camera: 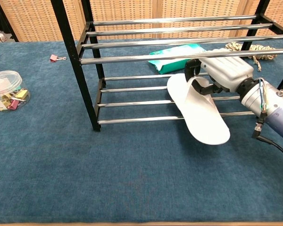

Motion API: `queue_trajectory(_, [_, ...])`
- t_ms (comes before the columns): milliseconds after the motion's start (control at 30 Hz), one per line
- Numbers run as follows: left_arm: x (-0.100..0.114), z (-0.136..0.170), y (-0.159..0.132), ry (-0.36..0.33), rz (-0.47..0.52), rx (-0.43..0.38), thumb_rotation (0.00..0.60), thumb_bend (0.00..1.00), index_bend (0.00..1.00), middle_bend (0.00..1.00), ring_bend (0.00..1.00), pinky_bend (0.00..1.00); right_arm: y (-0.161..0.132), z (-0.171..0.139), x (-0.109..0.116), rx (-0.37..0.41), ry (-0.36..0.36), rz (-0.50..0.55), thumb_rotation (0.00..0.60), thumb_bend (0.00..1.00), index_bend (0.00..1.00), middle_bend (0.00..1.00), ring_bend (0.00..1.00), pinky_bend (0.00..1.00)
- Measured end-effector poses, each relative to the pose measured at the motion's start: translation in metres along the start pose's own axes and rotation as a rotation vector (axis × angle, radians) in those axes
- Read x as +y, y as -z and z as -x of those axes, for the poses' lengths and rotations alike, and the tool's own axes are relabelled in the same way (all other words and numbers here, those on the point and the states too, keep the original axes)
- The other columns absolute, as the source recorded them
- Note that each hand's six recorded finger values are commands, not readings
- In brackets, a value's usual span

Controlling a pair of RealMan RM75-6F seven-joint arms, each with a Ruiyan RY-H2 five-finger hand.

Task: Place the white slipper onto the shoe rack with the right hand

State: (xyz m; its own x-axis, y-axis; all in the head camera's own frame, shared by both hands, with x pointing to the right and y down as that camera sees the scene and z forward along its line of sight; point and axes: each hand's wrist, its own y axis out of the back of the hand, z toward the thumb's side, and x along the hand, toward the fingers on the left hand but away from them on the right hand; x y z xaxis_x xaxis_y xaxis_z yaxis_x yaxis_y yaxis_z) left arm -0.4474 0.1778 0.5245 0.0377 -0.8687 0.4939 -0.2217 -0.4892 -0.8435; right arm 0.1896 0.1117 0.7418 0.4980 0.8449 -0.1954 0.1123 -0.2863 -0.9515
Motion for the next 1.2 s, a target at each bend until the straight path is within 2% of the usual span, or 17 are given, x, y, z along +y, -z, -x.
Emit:
queue_trajectory(367, [0.002, -0.001, 0.002, 0.0, 0.01, 0.004, 0.6, 0.0, 0.0, 0.0, 0.0, 0.0, 0.0, 0.006, 0.001, -0.025, 0.011, 0.019, 0.6, 0.58, 0.58, 0.51, 0.44, 0.62])
queue_trajectory(1200, [0.003, -0.003, 0.006, 0.005, 0.023, 0.019, 0.6, 0.0, 0.0, 0.0, 0.0, 0.0, 0.007, 0.021, -0.009, -0.099, -0.043, 0.021, 0.6, 0.58, 0.58, 0.51, 0.44, 0.62])
